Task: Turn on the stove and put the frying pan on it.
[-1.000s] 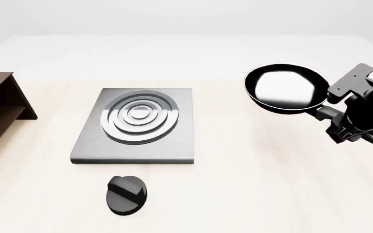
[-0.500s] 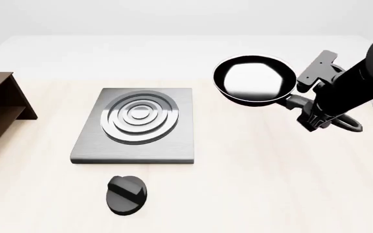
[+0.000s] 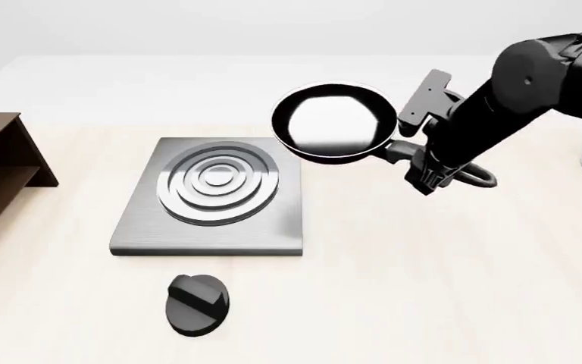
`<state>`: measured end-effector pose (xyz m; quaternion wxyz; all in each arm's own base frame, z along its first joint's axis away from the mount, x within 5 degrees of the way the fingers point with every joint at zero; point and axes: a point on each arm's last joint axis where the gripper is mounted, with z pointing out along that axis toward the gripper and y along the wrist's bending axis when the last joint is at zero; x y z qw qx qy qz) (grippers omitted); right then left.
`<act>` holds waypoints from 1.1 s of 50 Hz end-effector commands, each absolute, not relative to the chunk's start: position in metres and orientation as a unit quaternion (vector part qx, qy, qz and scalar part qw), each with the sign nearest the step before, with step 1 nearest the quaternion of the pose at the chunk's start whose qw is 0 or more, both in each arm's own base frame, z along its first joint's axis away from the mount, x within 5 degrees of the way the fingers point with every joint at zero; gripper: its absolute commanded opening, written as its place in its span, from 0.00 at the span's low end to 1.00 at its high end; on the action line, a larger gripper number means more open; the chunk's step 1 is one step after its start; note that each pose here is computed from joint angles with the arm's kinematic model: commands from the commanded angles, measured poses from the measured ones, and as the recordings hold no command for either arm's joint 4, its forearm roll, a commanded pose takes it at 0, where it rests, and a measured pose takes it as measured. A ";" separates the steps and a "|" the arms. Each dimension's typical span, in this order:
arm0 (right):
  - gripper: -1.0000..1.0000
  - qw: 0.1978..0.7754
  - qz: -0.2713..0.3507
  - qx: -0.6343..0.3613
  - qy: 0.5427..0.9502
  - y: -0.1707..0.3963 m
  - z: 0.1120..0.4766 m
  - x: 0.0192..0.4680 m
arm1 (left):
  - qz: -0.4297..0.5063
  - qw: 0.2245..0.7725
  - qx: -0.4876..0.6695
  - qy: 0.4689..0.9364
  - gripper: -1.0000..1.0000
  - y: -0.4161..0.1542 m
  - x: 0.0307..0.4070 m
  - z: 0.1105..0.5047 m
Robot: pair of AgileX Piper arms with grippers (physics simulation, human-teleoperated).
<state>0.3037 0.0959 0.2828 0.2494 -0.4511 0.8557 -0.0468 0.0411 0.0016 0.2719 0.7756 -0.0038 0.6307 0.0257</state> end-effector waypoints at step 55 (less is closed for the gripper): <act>0.00 0.260 0.009 -0.544 0.798 0.247 0.274 0.336 | 0.027 0.775 -0.006 0.631 1.00 0.002 0.041 0.272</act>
